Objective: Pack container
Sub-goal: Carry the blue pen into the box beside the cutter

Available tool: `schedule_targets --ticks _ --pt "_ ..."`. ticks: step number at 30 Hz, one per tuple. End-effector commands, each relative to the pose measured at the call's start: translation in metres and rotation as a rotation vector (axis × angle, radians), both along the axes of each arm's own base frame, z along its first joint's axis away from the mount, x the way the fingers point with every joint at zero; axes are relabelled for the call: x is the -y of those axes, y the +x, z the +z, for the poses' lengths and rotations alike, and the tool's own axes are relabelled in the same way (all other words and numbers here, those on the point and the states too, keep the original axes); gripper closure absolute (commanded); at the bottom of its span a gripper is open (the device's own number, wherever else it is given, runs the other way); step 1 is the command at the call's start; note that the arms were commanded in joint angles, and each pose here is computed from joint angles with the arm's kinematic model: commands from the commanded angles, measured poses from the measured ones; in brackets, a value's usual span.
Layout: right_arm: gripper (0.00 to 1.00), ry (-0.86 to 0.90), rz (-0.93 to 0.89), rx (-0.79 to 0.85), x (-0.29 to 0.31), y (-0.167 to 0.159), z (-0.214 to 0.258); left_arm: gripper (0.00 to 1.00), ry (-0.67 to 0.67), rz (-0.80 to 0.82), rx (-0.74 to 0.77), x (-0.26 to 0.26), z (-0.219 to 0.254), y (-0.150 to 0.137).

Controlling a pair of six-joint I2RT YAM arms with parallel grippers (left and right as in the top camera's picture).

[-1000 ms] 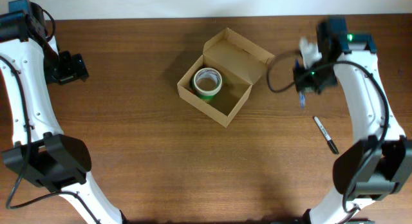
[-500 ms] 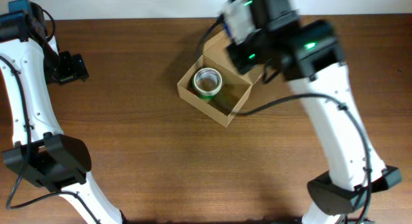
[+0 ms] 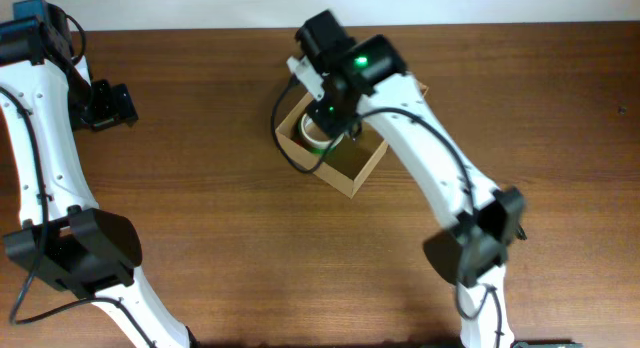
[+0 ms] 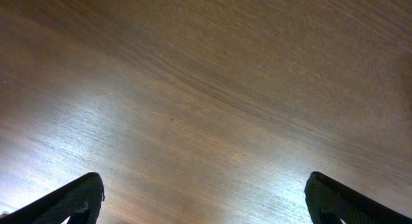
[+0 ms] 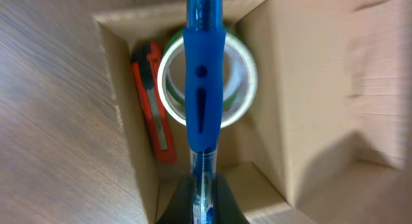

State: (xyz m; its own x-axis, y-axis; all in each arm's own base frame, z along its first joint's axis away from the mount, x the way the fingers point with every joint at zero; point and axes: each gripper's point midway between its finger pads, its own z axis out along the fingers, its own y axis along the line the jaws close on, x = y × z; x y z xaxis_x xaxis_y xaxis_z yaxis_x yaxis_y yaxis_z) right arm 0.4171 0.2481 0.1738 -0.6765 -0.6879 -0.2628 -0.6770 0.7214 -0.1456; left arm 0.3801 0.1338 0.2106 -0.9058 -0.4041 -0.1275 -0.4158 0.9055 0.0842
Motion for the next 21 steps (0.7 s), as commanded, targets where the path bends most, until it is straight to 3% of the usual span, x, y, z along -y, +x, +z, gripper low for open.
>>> schedule_targets --ticks 1,21 --pt "0.96 -0.034 0.017 -0.065 -0.002 0.000 -0.031 0.00 -0.011 -0.006 -0.005 0.001 -0.002 0.000" --pt "0.96 -0.023 0.097 -0.264 -0.006 -0.024 -0.094 0.00 -0.011 -0.006 -0.005 0.001 -0.002 0.000"
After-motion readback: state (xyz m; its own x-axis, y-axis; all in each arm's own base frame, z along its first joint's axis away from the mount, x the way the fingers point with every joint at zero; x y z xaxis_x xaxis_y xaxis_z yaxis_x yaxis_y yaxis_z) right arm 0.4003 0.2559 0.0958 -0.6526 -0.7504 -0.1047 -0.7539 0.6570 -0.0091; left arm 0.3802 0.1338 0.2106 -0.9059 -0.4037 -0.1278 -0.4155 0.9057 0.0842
